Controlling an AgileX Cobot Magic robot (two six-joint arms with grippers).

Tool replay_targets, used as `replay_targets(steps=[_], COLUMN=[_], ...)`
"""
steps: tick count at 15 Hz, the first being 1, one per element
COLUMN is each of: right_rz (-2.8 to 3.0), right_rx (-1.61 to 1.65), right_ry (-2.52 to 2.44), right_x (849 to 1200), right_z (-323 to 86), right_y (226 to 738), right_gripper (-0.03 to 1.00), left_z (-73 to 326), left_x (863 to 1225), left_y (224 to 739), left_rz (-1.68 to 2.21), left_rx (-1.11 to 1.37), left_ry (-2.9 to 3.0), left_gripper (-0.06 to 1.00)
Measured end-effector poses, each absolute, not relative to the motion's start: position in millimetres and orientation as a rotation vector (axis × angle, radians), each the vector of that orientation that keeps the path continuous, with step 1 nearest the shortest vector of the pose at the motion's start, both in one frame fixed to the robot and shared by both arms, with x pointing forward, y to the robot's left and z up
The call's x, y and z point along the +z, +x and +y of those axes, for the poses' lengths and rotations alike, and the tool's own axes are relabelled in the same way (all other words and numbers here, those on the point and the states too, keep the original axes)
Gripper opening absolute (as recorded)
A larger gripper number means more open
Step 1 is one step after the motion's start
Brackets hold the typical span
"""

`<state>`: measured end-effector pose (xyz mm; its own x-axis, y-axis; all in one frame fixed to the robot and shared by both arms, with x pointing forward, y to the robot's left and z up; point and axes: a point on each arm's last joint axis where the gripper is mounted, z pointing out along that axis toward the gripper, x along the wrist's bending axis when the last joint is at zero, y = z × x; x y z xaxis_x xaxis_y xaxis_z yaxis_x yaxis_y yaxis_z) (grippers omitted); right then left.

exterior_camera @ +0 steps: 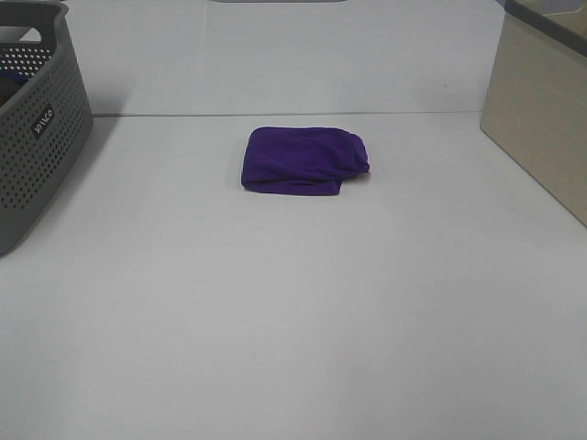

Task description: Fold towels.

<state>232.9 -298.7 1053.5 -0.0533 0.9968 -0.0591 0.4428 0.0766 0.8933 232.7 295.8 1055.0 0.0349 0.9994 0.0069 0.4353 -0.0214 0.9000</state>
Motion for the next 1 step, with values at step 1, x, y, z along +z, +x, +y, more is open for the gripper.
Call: replay_targets(steps=[1], right_rz=[1.603], right_rx=[0.931], right_ry=[1.464], right_x=[1053.5], right_z=[-298.7], right_y=[232.9], right_gripper=[0.96], left_z=[295.8], left_x=[1055.0], left_y=[232.7], left_rz=[1.500], left_rx=[0.947], left_ry=[1.560], left_gripper=[0.75])
